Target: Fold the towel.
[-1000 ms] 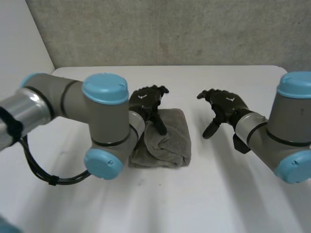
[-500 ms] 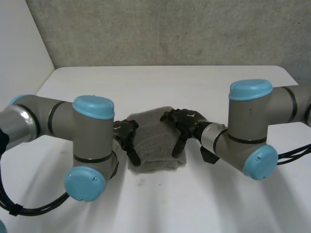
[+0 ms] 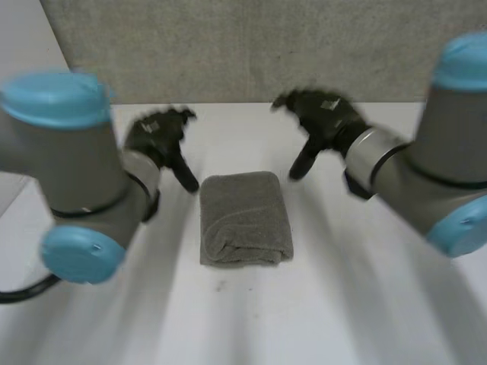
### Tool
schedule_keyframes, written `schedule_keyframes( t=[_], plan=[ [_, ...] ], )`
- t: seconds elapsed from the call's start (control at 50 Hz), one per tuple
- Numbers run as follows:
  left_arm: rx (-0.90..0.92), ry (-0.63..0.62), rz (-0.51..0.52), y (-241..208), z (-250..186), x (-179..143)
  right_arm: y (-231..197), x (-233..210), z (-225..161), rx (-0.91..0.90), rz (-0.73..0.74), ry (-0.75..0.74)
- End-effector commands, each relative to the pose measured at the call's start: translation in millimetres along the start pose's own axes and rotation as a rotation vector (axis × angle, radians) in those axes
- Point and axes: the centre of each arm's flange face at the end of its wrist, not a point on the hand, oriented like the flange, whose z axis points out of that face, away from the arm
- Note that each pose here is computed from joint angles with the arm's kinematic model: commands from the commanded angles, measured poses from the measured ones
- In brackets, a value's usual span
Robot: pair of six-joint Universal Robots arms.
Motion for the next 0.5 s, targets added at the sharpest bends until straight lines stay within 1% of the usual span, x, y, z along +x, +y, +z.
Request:
schedule_keyframes(
  t=[0.02, 0.04, 0.06, 0.08, 0.12, 0.2, 0.5],
  plan=[
    [0.156, -0.051, -0.028, -74.4, -31.6, -24.9, -60.1, 52.5, -34.8, 0.149, -0.031, 0.278],
    [0.162, -0.065, -0.019, -82.7, -37.7, -29.9, -60.2, 52.6, -34.9, 0.149, -0.031, 0.278],
    [0.162, -0.065, -0.019, -82.8, -37.8, -29.9, -64.3, 61.2, -40.0, 0.150, -0.039, 0.329],
    [0.160, -0.077, -0.006, -89.3, -43.7, -33.7, -64.3, 61.3, -40.0, 0.150, -0.039, 0.330],
    [0.148, -0.085, 0.012, -92.4, -48.3, -36.1, -63.5, 71.3, -47.8, 0.108, -0.052, 0.382],
    [0.085, -0.086, 0.047, -89.0, -58.3, -36.0, -60.3, 72.5, -52.6, 0.062, -0.048, 0.386],
    [0.057, -0.066, 0.048, -82.2, -62.5, -30.9, -57.8, 68.1, -54.3, 0.033, -0.045, 0.368]
  ],
)
